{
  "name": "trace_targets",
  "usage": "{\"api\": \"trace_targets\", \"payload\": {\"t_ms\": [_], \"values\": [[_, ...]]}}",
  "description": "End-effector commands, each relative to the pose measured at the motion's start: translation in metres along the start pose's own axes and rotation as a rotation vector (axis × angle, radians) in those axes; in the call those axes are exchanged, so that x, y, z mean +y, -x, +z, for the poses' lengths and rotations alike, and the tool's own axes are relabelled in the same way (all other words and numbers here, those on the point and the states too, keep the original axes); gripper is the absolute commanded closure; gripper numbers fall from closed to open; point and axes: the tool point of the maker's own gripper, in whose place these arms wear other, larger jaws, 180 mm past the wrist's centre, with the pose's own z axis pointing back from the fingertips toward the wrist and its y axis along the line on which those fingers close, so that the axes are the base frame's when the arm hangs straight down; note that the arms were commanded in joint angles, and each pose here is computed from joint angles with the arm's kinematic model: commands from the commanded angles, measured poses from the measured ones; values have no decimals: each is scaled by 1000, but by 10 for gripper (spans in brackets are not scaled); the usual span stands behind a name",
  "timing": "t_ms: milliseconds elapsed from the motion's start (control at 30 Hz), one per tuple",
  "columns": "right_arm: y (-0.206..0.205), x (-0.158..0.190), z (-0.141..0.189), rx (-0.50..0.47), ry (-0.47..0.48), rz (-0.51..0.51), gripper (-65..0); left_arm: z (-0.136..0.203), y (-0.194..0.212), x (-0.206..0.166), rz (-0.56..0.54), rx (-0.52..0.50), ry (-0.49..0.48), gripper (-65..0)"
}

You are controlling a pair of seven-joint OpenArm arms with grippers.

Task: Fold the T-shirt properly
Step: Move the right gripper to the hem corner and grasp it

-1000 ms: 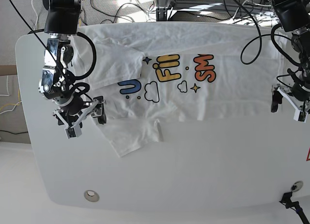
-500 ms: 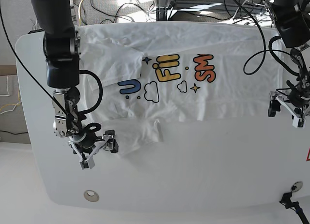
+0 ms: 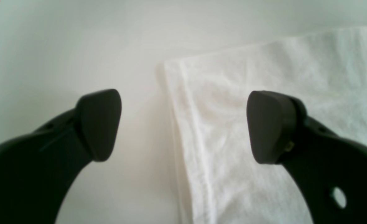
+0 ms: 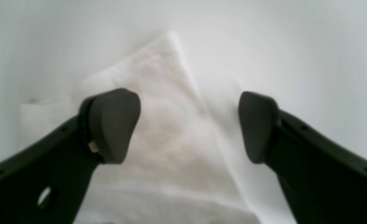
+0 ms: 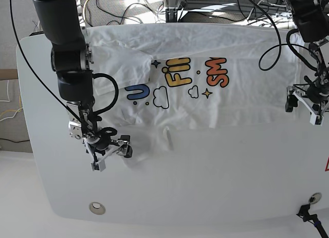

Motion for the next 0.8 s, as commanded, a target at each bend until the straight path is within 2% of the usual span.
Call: {"api": "trace_targets", "payload": {"t_ms": [0, 233, 300, 367, 567, 600, 767], "values": [[-11, 17, -4, -12, -35, 3, -512, 7, -23, 11, -14, -64, -20, -602], [-4, 55, -15, -5, -96, -10, -498, 7, -22, 11, -14, -62, -19, -602], [-4, 55, -15, -5, -98, -10, -441, 7, -21, 11, -14, -59, -20, -602], [-4, 55, -15, -5, -98, -10, -358, 7, -21, 11, -14, -59, -20, -602], [-6, 54, -15, -11, -95, -9, -31, 7, -20, 12, -13, -56, -20, -602], [-6, 53, -14, -11, -94, -9, 0, 6, -20, 12, -12, -56, -22, -602], [-7, 52, -14, -13, -97, -6, 0, -5, -6, 11, 40, -13, -8, -602]]}}
